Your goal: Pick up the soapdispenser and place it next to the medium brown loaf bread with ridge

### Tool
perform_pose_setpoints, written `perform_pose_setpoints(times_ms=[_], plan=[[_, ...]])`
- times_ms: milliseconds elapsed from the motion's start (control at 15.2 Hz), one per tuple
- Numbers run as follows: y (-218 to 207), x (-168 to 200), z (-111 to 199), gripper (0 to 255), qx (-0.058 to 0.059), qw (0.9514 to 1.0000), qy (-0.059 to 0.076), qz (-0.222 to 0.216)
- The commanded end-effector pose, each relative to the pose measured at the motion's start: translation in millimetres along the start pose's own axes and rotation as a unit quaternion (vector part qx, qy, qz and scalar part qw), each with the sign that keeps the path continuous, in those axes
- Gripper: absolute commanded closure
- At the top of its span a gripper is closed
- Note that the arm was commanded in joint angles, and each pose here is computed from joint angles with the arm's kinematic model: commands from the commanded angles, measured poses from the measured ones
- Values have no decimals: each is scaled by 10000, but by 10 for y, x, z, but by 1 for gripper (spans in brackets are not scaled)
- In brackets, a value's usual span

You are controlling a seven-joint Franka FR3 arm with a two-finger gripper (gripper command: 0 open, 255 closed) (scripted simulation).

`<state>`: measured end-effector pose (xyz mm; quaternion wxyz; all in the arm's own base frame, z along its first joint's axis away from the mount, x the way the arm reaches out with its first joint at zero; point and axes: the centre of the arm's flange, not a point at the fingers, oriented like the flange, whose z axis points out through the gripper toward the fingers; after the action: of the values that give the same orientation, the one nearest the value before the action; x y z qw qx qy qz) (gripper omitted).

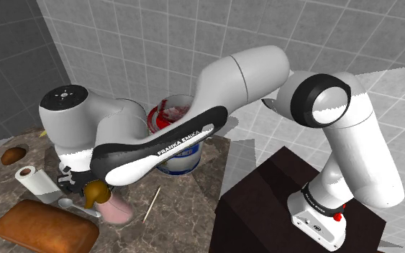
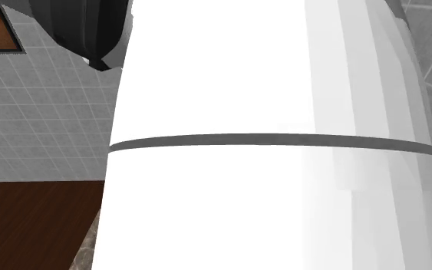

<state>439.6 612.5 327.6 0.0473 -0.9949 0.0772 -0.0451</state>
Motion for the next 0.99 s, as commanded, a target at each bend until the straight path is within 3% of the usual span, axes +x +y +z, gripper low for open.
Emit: perform_pose_setpoints(times_ms=[0, 528, 924], plan=[[14, -13, 105, 255, 4, 10000, 3, 1], [60, -51, 555, 255, 4, 10000, 3, 1], [60, -51, 555, 255, 4, 10000, 3, 1]])
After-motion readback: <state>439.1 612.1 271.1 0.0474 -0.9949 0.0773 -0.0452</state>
